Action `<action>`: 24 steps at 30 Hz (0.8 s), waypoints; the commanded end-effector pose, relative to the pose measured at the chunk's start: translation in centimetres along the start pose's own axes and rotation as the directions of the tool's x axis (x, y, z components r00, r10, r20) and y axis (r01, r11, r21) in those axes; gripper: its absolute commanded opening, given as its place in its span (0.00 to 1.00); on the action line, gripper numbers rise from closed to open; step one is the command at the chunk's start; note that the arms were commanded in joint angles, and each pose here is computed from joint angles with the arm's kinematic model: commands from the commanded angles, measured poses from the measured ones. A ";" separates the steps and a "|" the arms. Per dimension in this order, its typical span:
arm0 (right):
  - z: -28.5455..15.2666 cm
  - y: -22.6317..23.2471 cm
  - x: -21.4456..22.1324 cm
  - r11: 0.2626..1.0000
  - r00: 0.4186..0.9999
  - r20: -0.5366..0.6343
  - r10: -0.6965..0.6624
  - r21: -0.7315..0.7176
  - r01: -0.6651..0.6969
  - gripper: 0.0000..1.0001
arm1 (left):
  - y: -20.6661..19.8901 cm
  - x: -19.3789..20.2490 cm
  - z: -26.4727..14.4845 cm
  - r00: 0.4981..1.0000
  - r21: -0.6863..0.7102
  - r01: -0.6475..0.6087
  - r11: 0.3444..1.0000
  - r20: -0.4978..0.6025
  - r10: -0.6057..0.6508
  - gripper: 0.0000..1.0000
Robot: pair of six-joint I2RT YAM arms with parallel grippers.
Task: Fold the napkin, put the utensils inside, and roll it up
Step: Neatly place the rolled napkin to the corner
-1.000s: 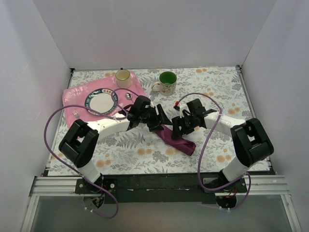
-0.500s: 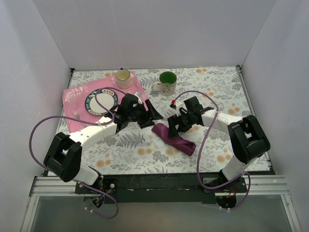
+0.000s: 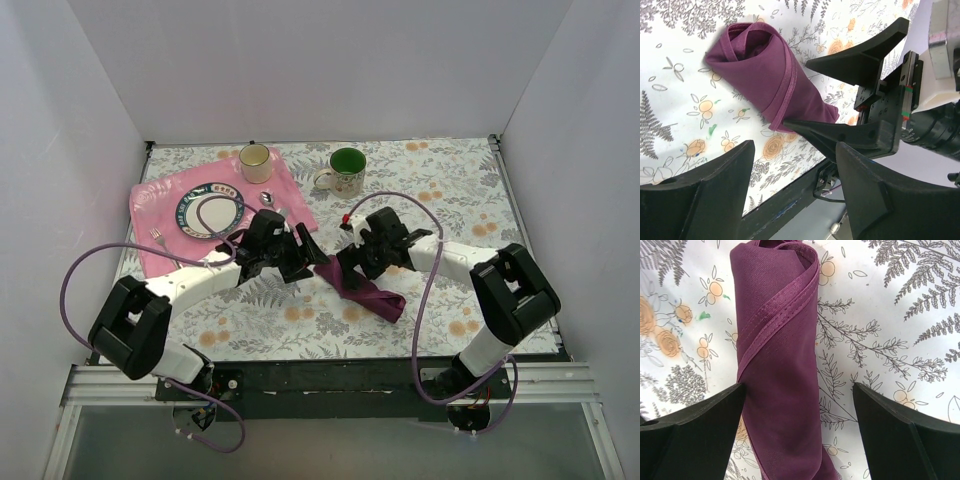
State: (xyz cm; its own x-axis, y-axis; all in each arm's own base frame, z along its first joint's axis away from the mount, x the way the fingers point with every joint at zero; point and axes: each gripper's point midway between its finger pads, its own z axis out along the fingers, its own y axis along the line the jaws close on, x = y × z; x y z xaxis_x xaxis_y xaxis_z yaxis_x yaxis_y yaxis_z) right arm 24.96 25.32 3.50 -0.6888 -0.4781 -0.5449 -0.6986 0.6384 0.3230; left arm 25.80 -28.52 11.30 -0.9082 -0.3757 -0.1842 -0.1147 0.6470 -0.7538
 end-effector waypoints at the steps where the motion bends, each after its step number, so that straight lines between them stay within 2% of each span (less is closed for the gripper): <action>1: 0.3 -1.6 2.9 0.984 0.996 -0.089 -0.024 0.173 0.039 0.96 | -0.7 -0.8 -2.0 0.998 0.030 0.003 1.000 0.070 -0.005 0.66; 10: 0.8 -1.6 4.0 0.952 0.989 -0.130 -0.064 0.289 0.100 0.99 | -0.1 -1.7 -3.3 0.993 0.020 0.015 1.000 0.114 -0.017 0.66; 15: 0.8 -1.0 3.4 0.960 0.991 -0.115 -0.064 0.264 0.093 0.95 | 0.0 -1.6 -3.2 0.994 0.023 0.018 1.000 0.106 -0.021 0.66; 18: 1.4 0.1 3.6 0.979 0.994 -0.103 -0.040 0.196 0.060 0.88 | 0.0 -1.6 -3.2 0.995 0.027 0.017 1.000 0.102 -0.019 0.66; 19: 1.6 0.6 3.8 0.985 0.994 -0.102 -0.027 0.167 0.044 0.82 | -0.1 -1.6 -3.1 0.995 0.029 0.015 0.999 0.101 -0.017 0.66; 21: 2.0 0.6 4.5 0.988 0.994 -0.111 0.010 0.154 0.007 0.75 | 0.0 -1.6 -3.1 0.995 0.028 0.016 0.999 0.098 -0.019 0.66; 22: 2.2 0.7 4.5 0.990 0.994 -0.108 0.020 0.142 -0.004 0.68 | -0.1 -1.6 -3.0 0.995 0.032 0.017 0.999 0.093 -0.020 0.66; 24: 2.5 0.8 4.7 0.991 0.994 -0.106 0.039 0.133 -0.025 0.59 | -0.1 -1.5 -3.0 0.996 0.033 0.015 0.999 0.092 -0.018 0.66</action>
State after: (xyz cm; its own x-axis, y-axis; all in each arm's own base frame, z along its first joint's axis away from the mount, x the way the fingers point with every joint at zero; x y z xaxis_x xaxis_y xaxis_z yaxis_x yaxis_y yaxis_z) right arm 24.70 26.09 2.49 -0.6376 -0.5197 -0.5686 -0.6948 0.7068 0.1332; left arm 26.04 -26.12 13.05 -0.8665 -0.4487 -0.2189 -0.1314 0.6279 -0.7671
